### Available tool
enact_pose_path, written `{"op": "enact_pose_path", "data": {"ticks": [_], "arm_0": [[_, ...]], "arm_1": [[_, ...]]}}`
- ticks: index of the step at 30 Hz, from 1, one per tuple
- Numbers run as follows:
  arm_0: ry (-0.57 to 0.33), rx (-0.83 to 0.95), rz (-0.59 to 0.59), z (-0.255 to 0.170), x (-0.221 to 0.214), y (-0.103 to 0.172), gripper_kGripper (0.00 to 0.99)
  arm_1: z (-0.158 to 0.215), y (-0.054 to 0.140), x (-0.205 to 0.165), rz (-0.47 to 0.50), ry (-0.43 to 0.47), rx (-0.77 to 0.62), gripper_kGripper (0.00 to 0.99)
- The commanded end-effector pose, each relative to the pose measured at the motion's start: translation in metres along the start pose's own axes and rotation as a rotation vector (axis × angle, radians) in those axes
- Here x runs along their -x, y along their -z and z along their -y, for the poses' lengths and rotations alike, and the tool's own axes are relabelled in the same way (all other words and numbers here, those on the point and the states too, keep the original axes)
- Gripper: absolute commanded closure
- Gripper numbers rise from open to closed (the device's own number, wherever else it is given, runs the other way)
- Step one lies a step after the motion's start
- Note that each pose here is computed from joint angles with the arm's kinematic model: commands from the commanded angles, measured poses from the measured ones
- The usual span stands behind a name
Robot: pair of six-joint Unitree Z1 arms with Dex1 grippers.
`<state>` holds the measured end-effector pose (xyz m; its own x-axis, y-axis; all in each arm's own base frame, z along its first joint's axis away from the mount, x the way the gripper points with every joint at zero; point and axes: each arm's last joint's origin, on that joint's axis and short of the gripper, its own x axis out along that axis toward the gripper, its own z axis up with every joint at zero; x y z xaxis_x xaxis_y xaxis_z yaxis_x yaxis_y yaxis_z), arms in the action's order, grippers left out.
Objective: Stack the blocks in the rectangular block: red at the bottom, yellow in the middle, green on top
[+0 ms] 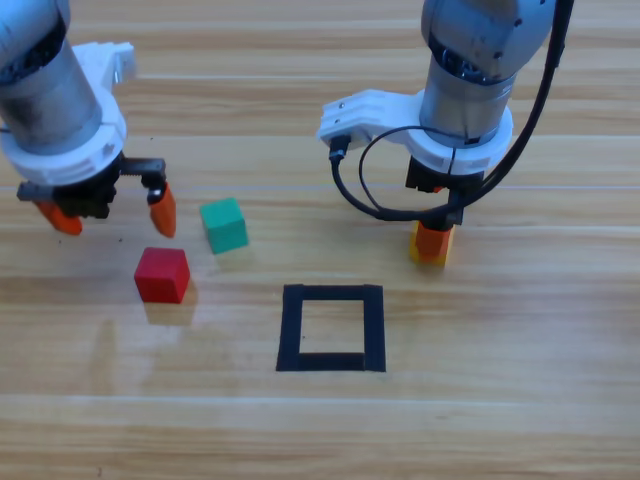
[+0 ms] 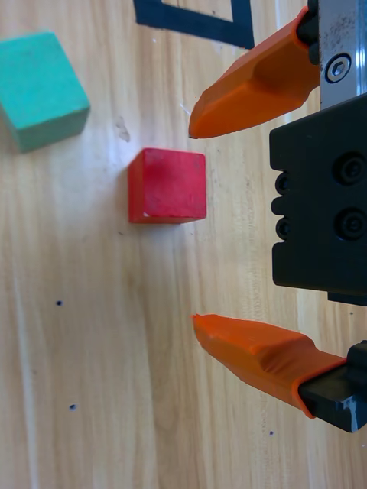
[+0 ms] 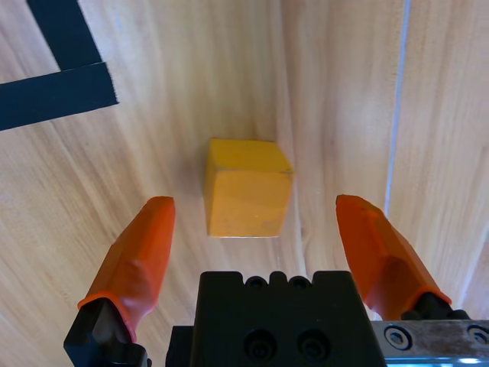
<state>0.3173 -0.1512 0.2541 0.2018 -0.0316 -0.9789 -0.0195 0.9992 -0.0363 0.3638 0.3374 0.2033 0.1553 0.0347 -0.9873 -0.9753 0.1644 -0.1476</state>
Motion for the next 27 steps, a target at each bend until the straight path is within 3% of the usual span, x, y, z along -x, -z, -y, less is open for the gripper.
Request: {"op": "enact_pose_path", "data": {"ticks": [1,9,15,18,21,27], "arm_0": [[-0.014,-0.051,-0.061,0.013,-0.035,0.014,0.001],[-0.021,-0.099,-0.100,0.029,-0.075,0.019,0.002],[-0.021,-0.094,-0.102,0.030,-0.085,0.020,0.002],[-0.021,-0.091,-0.093,0.030,-0.086,0.020,0.007],[-0.017,-0.092,-0.083,0.029,-0.084,0.020,0.152],[0.009,-0.115,-0.054,0.024,-0.068,0.022,0.608]], "arm_1": [[0.020,0.011,-0.058,-0.087,-0.066,-0.048,0.085],[0.022,0.008,-0.068,-0.110,-0.092,-0.044,0.225],[0.020,0.008,-0.064,-0.104,-0.131,-0.045,0.761],[0.017,0.010,-0.054,-0.097,-0.157,-0.062,0.904],[0.015,0.014,-0.033,-0.072,-0.189,-0.124,0.967],[0.003,0.033,0.026,-0.033,-0.193,-0.314,0.967]]}}
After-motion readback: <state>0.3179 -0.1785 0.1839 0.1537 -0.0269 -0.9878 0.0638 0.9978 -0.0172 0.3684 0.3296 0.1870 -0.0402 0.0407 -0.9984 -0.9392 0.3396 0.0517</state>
